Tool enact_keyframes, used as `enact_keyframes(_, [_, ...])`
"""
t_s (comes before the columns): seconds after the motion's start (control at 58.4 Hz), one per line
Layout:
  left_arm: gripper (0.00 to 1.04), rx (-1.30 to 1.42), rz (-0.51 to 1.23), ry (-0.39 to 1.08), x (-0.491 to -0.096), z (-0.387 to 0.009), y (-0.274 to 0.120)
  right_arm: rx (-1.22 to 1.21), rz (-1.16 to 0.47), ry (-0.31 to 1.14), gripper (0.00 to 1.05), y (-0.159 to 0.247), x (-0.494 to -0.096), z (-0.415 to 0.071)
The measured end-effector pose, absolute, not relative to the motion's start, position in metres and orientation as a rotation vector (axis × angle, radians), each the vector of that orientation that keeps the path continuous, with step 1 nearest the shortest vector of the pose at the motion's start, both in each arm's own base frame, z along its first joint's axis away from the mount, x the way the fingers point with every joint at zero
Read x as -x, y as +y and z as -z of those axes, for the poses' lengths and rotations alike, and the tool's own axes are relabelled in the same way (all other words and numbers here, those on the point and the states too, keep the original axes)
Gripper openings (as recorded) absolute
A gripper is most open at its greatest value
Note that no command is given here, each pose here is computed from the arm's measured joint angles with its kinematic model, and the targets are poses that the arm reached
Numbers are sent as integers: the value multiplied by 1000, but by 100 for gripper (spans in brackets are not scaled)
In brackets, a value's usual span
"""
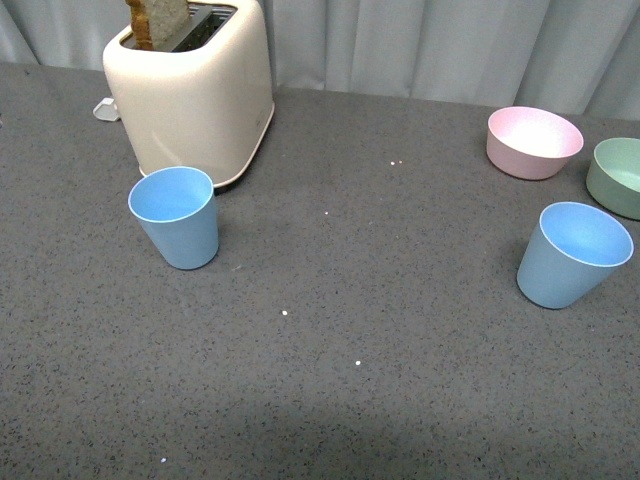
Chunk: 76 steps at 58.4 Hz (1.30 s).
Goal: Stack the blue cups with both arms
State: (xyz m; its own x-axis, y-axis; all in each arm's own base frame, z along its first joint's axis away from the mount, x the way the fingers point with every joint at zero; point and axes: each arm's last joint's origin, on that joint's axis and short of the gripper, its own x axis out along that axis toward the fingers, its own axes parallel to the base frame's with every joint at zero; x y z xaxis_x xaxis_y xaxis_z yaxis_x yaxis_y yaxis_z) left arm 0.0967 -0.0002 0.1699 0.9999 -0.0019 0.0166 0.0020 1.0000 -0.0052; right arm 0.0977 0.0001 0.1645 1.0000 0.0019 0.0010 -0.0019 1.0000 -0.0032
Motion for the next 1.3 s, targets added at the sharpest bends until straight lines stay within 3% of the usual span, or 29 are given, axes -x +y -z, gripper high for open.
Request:
enact_keyframes(0.89, [98, 6, -6, -14, -97, -170, 0, 3, -2, -1, 95, 0, -98, -164])
enact_keyframes(1.01, [98, 110, -262, 277, -105, -165, -2, 3, -2, -1, 95, 0, -98, -165])
enact_keyframes(1.112, [98, 169, -300, 329, -122, -166, -3, 3, -3, -1, 95, 0, -98, -165])
enact_keyframes(1.301, [98, 268, -219, 373, -171, -178, -6, 3, -2, -1, 95, 0, -98, -165])
